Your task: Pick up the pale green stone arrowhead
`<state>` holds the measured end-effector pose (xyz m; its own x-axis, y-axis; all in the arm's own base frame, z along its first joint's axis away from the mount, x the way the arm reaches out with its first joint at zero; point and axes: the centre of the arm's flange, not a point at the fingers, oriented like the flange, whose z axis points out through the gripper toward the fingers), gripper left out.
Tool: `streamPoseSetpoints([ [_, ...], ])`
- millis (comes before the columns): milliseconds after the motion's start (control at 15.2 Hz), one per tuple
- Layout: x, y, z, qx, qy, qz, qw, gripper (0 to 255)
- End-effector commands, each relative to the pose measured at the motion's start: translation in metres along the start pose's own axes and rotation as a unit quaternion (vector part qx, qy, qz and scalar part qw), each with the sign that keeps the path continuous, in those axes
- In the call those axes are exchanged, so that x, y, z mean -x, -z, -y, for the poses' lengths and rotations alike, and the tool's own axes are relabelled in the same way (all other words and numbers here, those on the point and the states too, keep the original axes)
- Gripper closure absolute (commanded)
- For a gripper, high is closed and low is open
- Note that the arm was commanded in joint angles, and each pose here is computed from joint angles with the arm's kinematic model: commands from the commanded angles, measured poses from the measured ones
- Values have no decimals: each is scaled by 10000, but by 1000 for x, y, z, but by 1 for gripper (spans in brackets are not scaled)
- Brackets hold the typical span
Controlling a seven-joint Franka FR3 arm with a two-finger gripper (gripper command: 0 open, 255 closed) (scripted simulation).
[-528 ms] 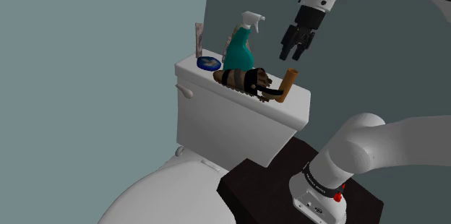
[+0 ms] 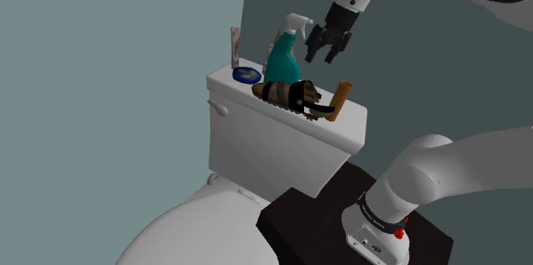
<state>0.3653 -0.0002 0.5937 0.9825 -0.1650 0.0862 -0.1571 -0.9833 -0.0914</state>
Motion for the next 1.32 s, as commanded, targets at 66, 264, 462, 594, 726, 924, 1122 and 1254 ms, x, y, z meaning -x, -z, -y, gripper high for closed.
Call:
streamPoseSetpoints([
  [66, -27, -4, 10, 179, -286, -402, 9986, 0],
  [264, -55, -8, 19, 364, -565, -780, 9947, 0],
  [462, -84, -9, 27, 547, -842, -1155, 9882, 0],
  [594, -104, -9, 31, 669, -1026, -1404, 9825, 0],
  [726, -124, -8, 34, 790, -1208, -1652, 9756, 0],
  [924, -140, -12, 36, 890, -1360, -1857, 9691, 0],
  [1122, -138, -27, 34, 890, -1360, -1857, 9691, 0],
  [1254, -137, -38, 33, 890, -1360, -1857, 9691, 0],
])
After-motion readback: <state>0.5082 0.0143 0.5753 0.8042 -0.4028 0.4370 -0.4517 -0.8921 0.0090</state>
